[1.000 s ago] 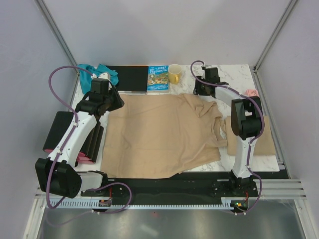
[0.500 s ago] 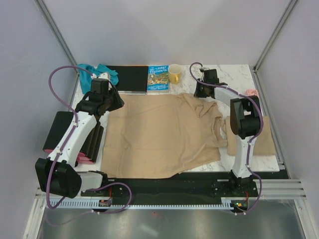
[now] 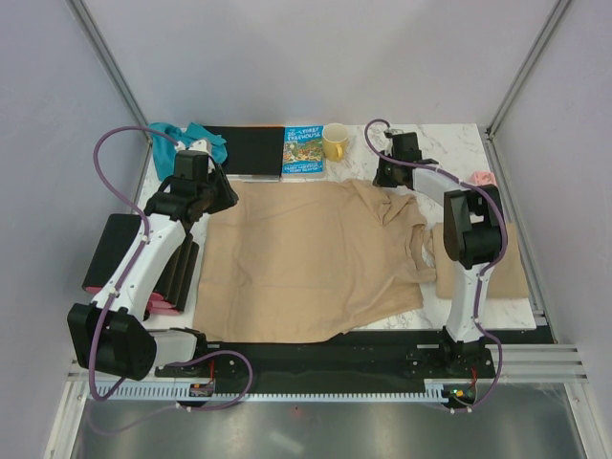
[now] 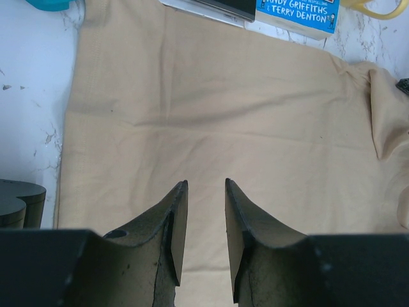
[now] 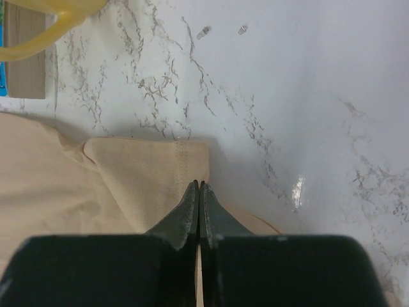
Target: Fold and stack the t-shirts
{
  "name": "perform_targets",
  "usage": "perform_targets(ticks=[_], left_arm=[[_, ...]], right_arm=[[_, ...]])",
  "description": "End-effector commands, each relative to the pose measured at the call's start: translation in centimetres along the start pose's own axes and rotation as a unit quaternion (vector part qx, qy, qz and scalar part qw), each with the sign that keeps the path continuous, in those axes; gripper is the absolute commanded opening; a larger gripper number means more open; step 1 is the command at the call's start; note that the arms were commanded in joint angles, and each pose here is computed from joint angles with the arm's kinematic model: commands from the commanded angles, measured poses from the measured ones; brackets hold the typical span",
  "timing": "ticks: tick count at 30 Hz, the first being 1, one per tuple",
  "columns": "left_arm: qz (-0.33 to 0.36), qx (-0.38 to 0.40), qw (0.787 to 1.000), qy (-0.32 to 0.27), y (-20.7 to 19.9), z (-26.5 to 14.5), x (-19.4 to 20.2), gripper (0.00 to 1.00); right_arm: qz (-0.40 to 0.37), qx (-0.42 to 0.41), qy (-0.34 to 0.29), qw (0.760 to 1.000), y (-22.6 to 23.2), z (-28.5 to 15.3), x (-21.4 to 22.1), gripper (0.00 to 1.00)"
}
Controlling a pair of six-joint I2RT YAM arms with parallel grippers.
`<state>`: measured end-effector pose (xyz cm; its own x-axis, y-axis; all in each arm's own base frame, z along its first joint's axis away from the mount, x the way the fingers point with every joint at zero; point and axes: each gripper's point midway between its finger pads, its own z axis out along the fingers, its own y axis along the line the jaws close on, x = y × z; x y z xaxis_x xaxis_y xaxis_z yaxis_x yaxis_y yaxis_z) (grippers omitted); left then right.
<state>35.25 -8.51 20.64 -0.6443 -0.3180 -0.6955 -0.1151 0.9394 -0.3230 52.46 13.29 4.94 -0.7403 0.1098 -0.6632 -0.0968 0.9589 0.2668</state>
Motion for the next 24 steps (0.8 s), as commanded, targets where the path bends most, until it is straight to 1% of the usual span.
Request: perform_targets(ticks=[1,7,11,15,19,21,22,24], left_arm=[[0.020,0.011,1.000,-0.007,-0.3,0.3,-0.5,0.37],[0.019,0.009,1.000,-0.005,-0.2,0.5,-0.4,0.38],[0.018,-0.002,1.000,0.000,0.1,0.8,-0.2,0.40],[0.023,-0.018,1.000,-0.002,0.4,1.3,-0.3,0.43],[0.033,-0.075,0.996,-0.025,1.7,2.2,-2.9,0.47],[0.024,-0.075,0.996,-0.031,1.1,2.8,-4.3,0.47],[0.018,-0.083,0.996,-0.018,1.2,4.2,-4.0,0.48],[-0.010,-0.088,0.996,-0.019,0.8,5.4,-4.5,0.48]], right_arm=[[-0.012,-0.024,-0.065,0.998,1.8,-3.6,-4.4,0.00],[-0.026,-0.029,-0.106,0.994,2.8,-6.8,-6.6,0.00],[-0.038,-0.021,-0.115,0.992,3.3,-7.9,-7.2,0.00],[-0.050,-0.015,-0.117,0.992,3.6,-8.1,-7.2,0.00],[-0.057,-0.032,-0.111,0.992,4.6,-7.5,-6.9,0.00],[-0.062,-0.035,-0.110,0.991,5.0,-7.1,-6.7,0.00],[-0.063,-0.036,-0.105,0.992,5.1,-6.8,-6.4,0.00],[-0.065,-0.042,-0.101,0.992,5.3,-6.5,-6.1,0.00]])
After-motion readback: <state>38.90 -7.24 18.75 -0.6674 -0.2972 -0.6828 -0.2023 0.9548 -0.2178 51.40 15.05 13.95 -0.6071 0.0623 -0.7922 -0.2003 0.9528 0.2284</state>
